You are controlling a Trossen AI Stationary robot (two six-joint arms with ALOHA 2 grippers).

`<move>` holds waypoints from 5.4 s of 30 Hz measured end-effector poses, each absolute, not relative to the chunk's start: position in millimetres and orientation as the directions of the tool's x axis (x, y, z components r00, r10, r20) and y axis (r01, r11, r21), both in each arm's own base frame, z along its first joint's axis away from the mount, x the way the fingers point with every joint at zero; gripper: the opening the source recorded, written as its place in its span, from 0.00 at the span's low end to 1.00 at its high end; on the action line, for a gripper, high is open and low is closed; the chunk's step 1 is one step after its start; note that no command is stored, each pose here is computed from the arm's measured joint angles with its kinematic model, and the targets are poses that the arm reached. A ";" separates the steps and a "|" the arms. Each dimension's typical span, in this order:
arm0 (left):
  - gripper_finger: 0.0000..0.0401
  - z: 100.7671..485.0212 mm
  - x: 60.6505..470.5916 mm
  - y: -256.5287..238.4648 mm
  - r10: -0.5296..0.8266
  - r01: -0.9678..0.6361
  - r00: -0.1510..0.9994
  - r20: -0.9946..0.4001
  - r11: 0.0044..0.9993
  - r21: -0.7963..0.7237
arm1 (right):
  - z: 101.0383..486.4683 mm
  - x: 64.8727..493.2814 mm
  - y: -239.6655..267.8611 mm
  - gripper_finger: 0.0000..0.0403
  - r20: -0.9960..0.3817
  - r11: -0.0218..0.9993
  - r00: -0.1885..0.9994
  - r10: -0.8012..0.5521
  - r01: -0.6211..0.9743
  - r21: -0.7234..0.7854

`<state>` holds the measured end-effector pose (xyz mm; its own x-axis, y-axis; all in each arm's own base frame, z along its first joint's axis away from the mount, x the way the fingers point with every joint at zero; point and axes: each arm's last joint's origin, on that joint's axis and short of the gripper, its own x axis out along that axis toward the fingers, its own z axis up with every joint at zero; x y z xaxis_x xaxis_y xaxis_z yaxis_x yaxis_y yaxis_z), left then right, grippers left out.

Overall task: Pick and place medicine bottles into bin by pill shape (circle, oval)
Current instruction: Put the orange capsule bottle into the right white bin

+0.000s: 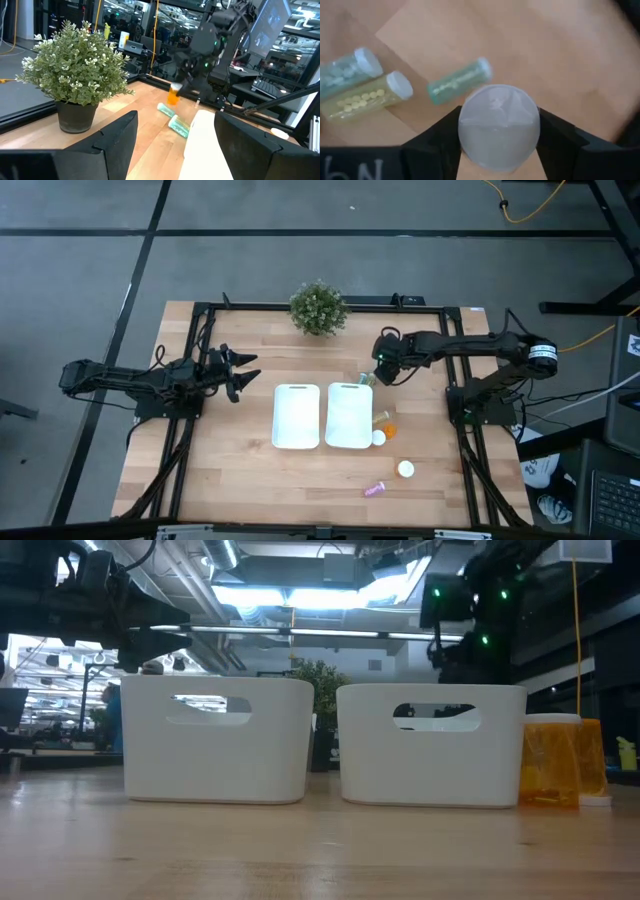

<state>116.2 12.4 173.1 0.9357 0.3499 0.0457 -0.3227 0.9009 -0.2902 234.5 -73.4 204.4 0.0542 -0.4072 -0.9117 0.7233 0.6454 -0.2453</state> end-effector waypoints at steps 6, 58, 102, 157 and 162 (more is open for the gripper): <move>0.64 173.0 116.2 12.4 0.350 -0.323 0.936 0.045 0.901 -0.290 | 241.4 255.6 -57.6 0.54 -0.894 0.724 0.176 -0.411 0.660 -0.203; 0.64 173.1 116.2 12.4 0.350 -0.323 0.936 0.046 0.901 -0.290 | 185.1 349.3 33.7 0.56 -0.899 0.961 0.405 -0.168 0.272 -0.057; 0.64 172.9 116.2 12.4 0.349 -0.323 0.936 0.044 0.901 -0.290 | 302.4 262.3 146.3 0.61 -0.975 0.955 0.161 -0.155 0.278 -0.106; 0.64 170.4 116.3 12.4 0.349 -0.329 0.937 0.019 0.899 -0.289 | 255.1 258.0 204.9 0.73 -0.957 0.968 0.203 -0.205 0.183 -0.169; 0.64 169.8 116.3 12.4 0.350 -0.331 0.937 0.013 0.899 -0.287 | 233.0 253.4 200.2 0.73 -0.962 0.966 0.167 -0.214 0.181 -0.183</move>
<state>116.3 12.4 169.8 0.9368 0.3495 0.0131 -0.3314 0.8989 -0.2867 253.4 200.2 233.0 0.1671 -0.2140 -0.9624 0.1814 0.9662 -0.1833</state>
